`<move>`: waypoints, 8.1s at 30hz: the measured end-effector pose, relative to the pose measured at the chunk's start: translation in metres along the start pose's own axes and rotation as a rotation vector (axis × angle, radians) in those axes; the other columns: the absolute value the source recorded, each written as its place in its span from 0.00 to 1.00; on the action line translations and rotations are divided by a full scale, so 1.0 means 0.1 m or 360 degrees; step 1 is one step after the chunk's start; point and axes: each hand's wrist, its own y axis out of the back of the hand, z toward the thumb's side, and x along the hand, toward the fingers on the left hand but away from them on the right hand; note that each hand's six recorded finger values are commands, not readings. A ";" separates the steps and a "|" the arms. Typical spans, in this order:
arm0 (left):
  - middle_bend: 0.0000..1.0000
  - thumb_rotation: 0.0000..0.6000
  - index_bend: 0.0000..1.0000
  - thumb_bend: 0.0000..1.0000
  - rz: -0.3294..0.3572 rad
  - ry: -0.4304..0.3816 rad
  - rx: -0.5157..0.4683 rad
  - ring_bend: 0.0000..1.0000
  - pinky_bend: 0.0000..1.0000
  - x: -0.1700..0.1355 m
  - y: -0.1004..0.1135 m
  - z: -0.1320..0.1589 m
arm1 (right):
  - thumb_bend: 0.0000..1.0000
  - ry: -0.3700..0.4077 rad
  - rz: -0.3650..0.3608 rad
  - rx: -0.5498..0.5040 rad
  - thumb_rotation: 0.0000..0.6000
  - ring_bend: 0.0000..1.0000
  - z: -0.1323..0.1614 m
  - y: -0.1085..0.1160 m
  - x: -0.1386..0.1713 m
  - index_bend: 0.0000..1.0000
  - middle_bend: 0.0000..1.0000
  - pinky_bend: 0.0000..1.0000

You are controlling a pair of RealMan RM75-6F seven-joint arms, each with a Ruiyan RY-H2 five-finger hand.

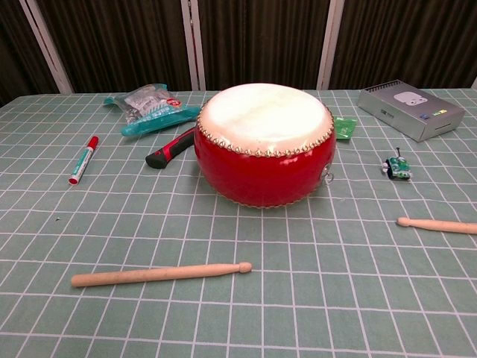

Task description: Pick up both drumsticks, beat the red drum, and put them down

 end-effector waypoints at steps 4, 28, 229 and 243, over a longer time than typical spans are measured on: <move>0.00 1.00 0.00 0.00 -0.0004 0.0000 -0.0002 0.00 0.02 0.00 0.00 0.00 | 0.26 0.0002 -0.0003 0.0004 1.00 0.00 0.01 0.00 0.01 0.00 0.00 0.08; 1.00 1.00 0.46 0.19 -0.0417 -0.0023 -0.0167 1.00 1.00 0.17 -0.40 0.46 | 0.26 -0.0007 0.0015 0.0006 1.00 0.00 0.01 -0.01 0.01 0.00 0.00 0.08; 1.00 1.00 0.76 0.52 -0.0134 -0.0003 -0.0308 1.00 1.00 0.75 0.21 0.48 | 0.39 -0.0408 0.0619 0.0154 1.00 1.00 0.25 -1.44 -0.86 0.48 1.00 1.00; 1.00 1.00 0.76 0.52 -0.0131 -0.0003 -0.0310 1.00 1.00 0.75 0.23 0.48 | 0.39 -0.0465 0.0647 0.0185 1.00 1.00 0.14 -1.51 -0.87 0.48 1.00 1.00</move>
